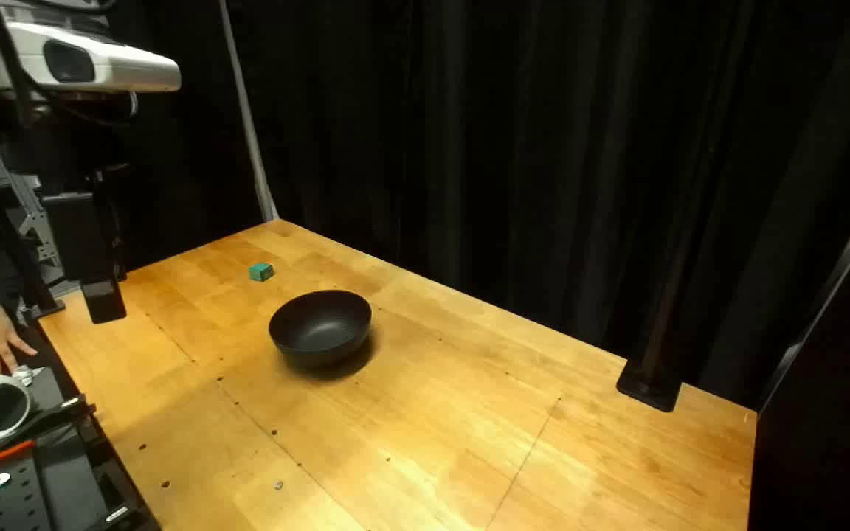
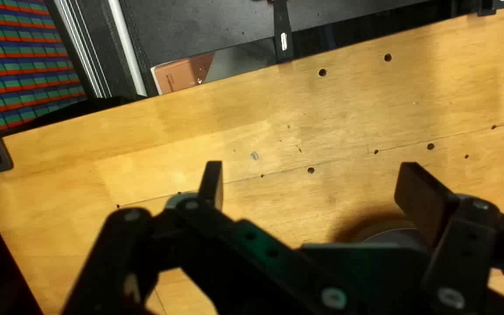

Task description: Put the green block in the black bowl

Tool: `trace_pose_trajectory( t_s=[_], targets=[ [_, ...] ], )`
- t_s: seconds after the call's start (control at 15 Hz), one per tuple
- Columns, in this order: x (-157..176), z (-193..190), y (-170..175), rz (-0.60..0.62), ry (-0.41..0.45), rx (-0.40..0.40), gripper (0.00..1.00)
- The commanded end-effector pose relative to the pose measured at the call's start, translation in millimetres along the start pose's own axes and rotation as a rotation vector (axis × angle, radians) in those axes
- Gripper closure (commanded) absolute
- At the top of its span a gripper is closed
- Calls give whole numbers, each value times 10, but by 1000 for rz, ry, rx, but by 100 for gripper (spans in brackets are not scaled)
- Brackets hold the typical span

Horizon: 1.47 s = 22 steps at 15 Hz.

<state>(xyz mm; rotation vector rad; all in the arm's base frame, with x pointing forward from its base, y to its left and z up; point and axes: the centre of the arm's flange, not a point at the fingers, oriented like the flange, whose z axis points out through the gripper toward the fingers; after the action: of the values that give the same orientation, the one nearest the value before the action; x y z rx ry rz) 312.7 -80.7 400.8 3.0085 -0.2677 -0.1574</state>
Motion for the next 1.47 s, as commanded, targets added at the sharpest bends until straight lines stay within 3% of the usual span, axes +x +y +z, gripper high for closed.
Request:
trace_pose_trajectory(
  t_s=[0.0,0.33,0.47,0.6,1.0,1.4],
  targets=[
    [1,-4,0,0,1,0,0],
    [2,-15,2,1,4,0,0],
    [307,149,-173,-22,2,-4,0],
    [642,333,-487,-67,1,33,0],
    [1150,856,-1677,-233,-41,88,0],
    [1733,1277,-2862,-373,11,121,0]
  ],
)
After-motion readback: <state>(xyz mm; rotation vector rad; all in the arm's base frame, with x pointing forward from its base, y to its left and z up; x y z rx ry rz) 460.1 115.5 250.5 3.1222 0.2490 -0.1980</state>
